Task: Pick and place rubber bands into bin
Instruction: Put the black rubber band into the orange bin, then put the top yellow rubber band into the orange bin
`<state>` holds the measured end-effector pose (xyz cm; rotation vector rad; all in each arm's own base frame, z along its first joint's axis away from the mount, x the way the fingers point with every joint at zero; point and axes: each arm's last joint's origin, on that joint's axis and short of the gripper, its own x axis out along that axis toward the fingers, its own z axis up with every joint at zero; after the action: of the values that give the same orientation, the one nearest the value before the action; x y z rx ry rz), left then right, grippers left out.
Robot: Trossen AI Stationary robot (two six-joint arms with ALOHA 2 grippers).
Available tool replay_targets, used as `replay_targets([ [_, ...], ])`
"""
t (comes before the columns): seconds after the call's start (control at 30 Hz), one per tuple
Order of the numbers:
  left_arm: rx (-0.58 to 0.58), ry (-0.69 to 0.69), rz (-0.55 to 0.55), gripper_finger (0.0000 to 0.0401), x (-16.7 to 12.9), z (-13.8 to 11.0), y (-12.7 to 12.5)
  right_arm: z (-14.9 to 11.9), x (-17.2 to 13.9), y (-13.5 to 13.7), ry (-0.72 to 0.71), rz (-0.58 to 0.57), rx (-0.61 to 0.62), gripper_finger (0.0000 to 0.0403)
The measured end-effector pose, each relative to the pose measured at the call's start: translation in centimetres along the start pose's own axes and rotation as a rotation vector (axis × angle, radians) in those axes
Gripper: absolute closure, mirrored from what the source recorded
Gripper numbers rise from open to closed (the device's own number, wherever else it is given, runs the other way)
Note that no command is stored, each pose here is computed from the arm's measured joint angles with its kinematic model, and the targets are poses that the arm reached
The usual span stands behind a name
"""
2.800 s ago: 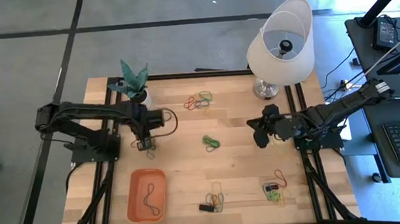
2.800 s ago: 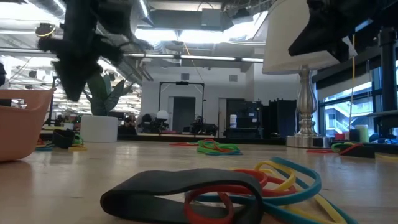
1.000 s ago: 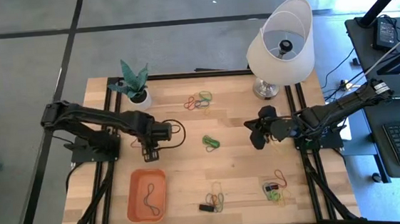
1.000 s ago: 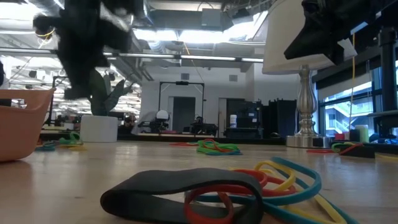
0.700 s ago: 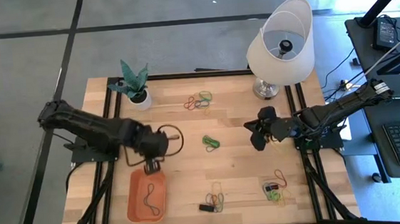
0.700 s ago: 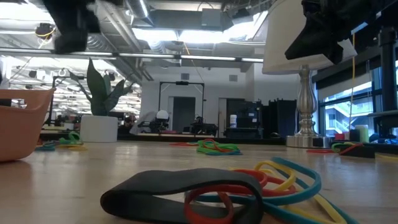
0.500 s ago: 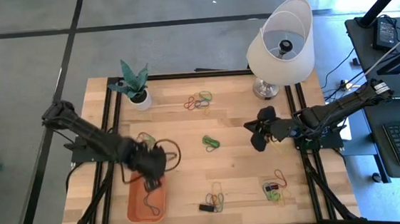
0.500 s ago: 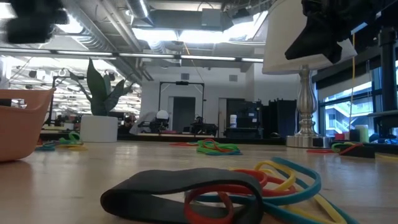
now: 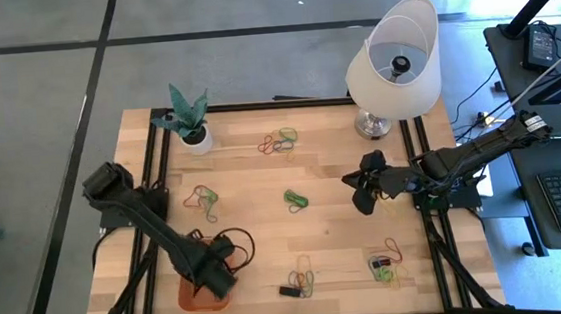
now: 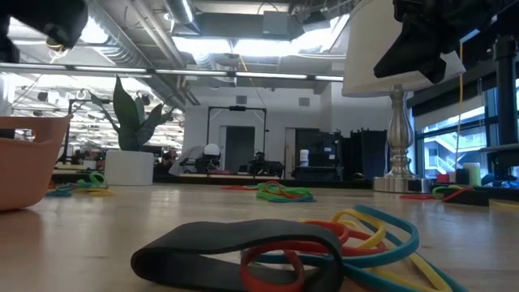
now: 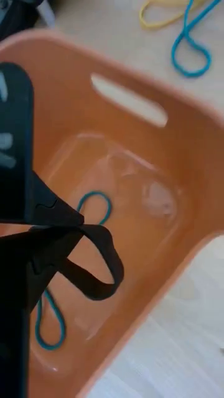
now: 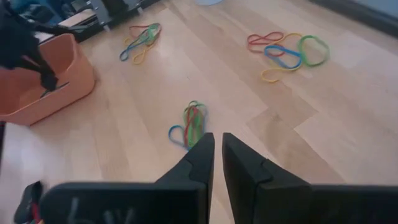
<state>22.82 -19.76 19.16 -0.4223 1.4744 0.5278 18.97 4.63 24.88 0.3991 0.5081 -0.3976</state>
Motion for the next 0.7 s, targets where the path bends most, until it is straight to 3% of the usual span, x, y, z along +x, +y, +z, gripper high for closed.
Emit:
replay_targets([
  [0.27,0.010,0.024,0.007,0.0337,0.6,0.0,-0.3,0.0,0.0,0.1,0.012,0.027,0.009,0.0366],
  [0.47,0.006,0.004,0.009,0.0296,-1.5,-0.1,1.2,0.5,0.0,0.4,-0.027,0.056,0.033,0.0366],
  [0.7,-0.058,-0.281,-0.051,0.0321,-7.4,0.7,6.1,3.6,1.4,1.7,-0.243,0.138,0.052,0.0366],
])
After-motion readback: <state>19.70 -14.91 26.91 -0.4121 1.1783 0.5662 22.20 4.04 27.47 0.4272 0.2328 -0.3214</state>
